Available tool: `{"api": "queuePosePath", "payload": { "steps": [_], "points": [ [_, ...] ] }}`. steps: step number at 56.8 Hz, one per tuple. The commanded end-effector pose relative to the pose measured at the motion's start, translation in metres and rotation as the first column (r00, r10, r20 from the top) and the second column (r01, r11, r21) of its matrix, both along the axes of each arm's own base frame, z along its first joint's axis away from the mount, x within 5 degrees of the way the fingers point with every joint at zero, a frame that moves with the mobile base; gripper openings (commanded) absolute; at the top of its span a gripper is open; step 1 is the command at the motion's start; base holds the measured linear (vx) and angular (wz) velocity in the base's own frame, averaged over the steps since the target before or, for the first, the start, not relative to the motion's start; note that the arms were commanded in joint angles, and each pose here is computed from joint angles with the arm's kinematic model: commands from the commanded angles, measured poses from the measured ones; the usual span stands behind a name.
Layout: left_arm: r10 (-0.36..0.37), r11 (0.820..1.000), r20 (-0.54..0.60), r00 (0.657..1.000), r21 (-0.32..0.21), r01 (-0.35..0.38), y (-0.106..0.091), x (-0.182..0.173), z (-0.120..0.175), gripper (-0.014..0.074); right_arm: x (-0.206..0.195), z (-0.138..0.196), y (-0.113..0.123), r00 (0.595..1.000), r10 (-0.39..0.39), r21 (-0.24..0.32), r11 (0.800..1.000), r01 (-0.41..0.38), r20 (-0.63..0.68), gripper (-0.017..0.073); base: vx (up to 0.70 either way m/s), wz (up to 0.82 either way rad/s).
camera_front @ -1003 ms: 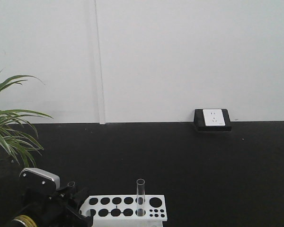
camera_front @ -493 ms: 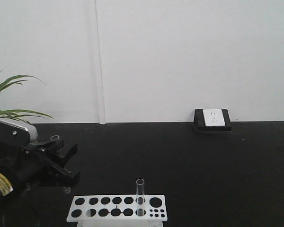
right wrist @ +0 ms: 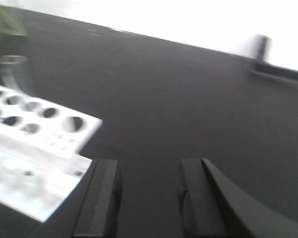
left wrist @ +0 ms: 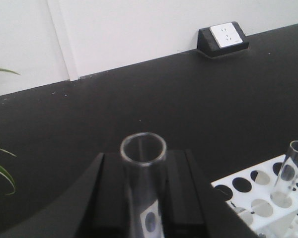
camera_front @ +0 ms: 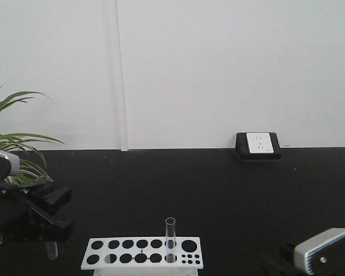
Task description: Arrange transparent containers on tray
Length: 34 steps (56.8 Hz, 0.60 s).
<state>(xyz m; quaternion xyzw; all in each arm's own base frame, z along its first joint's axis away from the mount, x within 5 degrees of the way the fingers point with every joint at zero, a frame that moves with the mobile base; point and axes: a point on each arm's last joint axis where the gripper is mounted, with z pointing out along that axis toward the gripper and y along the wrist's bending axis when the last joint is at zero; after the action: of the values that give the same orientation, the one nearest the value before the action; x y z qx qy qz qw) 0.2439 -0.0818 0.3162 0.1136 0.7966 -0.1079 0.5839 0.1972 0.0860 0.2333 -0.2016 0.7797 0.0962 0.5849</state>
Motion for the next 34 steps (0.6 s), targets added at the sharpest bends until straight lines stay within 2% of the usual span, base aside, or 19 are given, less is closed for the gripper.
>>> {"api": "queuePosePath", "payload": {
  "steps": [1,6,14,20,34],
  "points": [
    [-0.007,0.998,0.142,0.99,-0.063,0.016,-0.002,-0.002,0.025,0.015,0.012,0.01,0.021,0.988,0.057,0.079,0.995,-0.069,0.141,0.0384,0.0,0.0],
    [-0.007,0.997,0.156,0.988,-0.069,0.018,-0.002,-0.002,0.027,0.0149,0.021,-0.006,0.039,0.991,0.097,0.111,0.988,-0.107,0.094,0.0436,0.0,0.0],
    [-0.007,0.997,0.156,0.988,-0.069,0.018,-0.002,-0.002,0.027,0.015,0.035,-0.016,0.071,0.98,0.185,0.092,0.977,-0.191,0.069,0.0508,0.0,0.0],
    [-0.007,0.997,0.156,0.988,-0.069,0.018,-0.002,-0.002,0.027,0.015,0.045,-0.015,0.093,0.972,0.224,0.094,0.968,-0.231,0.074,0.0521,0.0,0.0],
    [-0.007,0.997,0.155,0.988,-0.069,0.018,-0.002,-0.002,0.027,0.0148,0.076,-0.013,0.121,0.973,0.219,0.153,0.962,-0.228,0.078,0.0521,0.0,0.0]
  ]
}}
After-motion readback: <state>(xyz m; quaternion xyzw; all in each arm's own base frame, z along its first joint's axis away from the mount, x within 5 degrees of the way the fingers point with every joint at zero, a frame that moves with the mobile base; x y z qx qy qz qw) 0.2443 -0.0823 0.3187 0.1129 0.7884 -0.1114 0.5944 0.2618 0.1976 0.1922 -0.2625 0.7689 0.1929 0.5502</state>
